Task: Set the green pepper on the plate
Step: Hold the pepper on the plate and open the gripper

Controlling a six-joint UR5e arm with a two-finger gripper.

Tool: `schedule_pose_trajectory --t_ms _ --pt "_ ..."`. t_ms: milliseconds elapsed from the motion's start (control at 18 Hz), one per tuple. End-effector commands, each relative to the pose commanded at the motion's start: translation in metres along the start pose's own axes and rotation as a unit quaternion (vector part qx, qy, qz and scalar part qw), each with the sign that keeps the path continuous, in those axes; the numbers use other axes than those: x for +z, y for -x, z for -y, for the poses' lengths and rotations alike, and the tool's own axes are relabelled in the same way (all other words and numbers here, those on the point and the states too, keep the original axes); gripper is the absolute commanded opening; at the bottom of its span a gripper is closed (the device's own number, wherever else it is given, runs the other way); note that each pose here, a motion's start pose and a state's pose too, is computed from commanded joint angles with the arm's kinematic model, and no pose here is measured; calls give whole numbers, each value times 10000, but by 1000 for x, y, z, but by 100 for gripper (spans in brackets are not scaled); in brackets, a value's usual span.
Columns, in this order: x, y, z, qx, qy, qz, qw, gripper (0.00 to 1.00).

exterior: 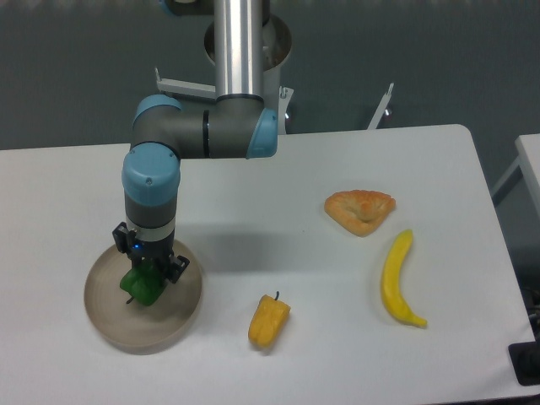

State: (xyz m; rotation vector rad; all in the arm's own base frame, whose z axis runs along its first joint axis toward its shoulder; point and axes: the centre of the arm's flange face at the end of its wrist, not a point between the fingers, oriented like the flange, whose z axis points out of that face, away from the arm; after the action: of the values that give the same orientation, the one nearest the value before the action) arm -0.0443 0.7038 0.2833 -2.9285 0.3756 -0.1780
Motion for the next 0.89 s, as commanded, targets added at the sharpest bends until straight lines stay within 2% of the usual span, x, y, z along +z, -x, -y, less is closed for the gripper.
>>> schedule_pose_trajectory --t_ms 889 --pt "8 0 -3 9 65 -38 10000 38"
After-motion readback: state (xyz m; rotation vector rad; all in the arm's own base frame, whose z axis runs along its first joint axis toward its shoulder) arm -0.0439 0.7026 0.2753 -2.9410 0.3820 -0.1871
